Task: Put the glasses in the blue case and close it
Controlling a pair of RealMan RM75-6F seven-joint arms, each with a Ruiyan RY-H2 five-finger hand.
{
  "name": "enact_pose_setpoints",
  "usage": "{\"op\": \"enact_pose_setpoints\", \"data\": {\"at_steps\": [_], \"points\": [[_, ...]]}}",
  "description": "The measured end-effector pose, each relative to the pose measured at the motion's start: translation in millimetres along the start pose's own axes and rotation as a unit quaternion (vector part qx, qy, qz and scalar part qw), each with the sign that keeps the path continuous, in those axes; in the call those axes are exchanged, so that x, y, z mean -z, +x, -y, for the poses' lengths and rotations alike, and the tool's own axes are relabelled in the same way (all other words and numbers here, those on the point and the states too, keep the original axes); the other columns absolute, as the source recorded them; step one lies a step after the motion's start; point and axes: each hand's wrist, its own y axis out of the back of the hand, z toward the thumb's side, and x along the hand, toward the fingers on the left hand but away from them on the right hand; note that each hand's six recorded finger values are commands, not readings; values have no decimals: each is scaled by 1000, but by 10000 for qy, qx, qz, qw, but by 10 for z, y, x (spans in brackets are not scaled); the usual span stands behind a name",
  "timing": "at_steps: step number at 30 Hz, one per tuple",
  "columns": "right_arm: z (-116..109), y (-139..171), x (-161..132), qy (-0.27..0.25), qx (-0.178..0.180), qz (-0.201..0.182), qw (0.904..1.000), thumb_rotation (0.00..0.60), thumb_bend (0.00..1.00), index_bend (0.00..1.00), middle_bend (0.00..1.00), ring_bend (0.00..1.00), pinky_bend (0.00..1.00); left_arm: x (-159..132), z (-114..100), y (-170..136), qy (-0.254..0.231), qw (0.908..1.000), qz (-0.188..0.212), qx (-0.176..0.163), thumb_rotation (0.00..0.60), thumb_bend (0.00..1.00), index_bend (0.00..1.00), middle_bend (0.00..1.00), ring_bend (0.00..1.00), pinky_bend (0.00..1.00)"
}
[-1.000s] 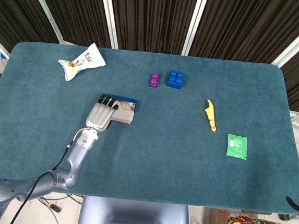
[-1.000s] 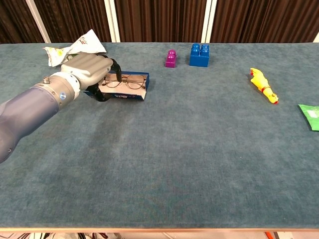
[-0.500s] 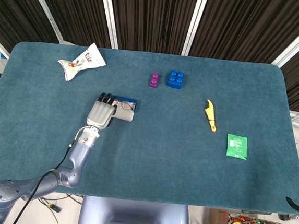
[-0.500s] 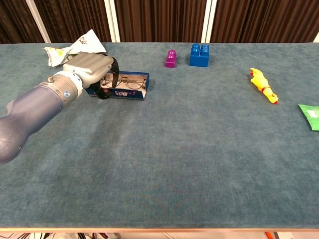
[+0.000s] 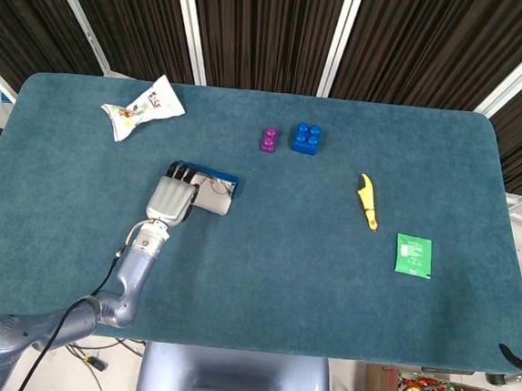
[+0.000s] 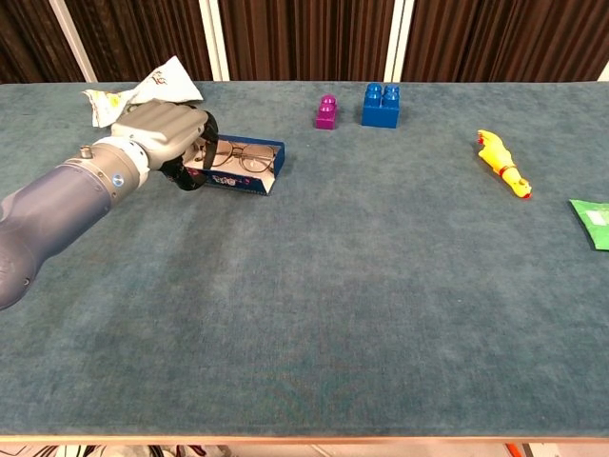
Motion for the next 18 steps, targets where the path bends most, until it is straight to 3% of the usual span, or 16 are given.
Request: {"op": "enact_pose_setpoints", "data": {"at_steps": [11,18], "points": [[-3,1,-1,-9,6,-6,10000,600,157,0,25,126,237,62,25,-121,-37,9999,13,128,600,443,604,179,81,66],[-4,0,-11,-6,5,-28,10000,600,157,0,25,125,237,86,-76,-321,-221,9995,136,182,600,446,593,177,80,58]]}}
